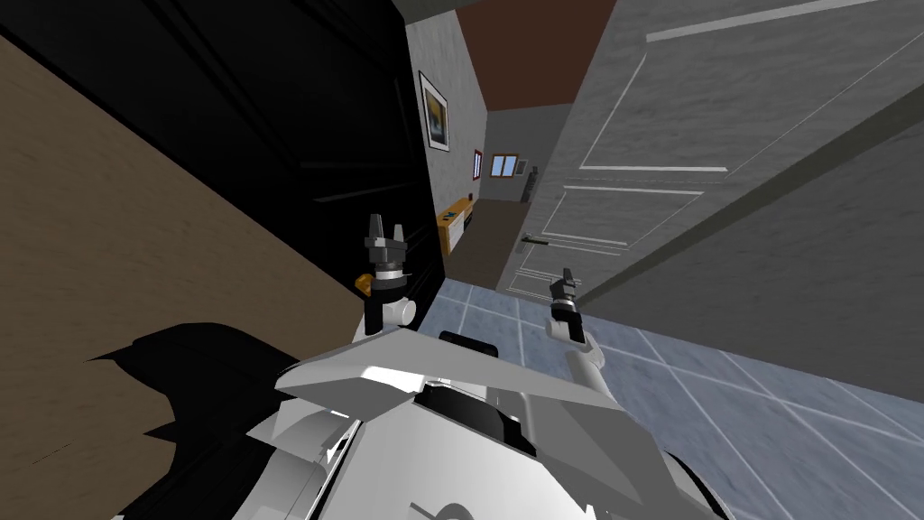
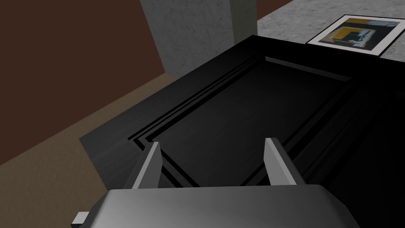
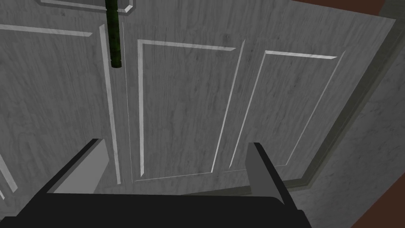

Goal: Pull the door open

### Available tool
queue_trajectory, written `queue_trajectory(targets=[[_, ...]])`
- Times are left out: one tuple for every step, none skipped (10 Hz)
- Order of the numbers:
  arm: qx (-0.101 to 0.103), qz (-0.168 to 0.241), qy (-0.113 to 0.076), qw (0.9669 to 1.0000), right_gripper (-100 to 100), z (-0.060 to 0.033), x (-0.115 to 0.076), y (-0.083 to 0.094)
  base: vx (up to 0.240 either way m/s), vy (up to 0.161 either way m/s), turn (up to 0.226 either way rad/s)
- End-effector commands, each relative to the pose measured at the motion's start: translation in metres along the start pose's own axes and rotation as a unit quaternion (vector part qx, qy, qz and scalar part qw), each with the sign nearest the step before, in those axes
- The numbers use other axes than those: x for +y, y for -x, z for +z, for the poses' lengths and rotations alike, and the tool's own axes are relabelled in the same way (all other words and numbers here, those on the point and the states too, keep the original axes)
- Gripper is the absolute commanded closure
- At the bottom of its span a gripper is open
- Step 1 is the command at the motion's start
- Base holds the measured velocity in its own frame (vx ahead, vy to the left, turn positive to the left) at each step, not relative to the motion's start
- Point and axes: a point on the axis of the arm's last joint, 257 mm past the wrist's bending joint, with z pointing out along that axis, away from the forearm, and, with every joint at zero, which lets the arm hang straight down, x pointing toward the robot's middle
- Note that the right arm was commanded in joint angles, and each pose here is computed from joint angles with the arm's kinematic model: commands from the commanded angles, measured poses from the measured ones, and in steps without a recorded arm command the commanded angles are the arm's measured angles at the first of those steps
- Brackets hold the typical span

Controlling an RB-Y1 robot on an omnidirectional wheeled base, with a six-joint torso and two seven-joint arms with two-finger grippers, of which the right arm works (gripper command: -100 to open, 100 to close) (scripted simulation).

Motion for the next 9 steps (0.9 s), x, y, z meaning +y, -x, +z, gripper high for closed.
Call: queue_trajectory(targets=[[-0.003, 0.001, -0.007, 1.0, -100, 0.0004, -0.007, 0.004, 0.046, -0.022, 0.056], [-0.007, 0.001, -0.015, 0.9999, -100, 0.0031, -0.014, 0.009, 0.041, -0.023, 0.111], [-0.012, 0.003, -0.021, 0.9997, -100, 0.0062, -0.019, 0.014, 0.072, -0.02, 0.164], [-0.017, 0.004, -0.029, 0.9994, -100, 0.0088, -0.025, 0.02, 0.097, -0.044, 0.21], [-0.017, 0.004, -0.031, 0.9993, -100, 0.0079, -0.027, 0.021, 0.065, -0.047, 0.056], [-0.023, 0.005, -0.039, 0.999, -100, 0.01, -0.033, 0.026, 0.048, -0.033, 0.076], [-0.028, 0.006, -0.047, 0.9985, -100, 0.0118, -0.039, 0.032, 0.064, -0.038, 0.17], [-0.033, 0.007, -0.054, 0.998, -100, 0.0135, -0.045, 0.037, 0.076, -0.048, 0.183], [-0.037, 0.009, -0.057, 0.9977, -100, 0.017, -0.046, 0.042, 0.079, -0.055, 0.148]])
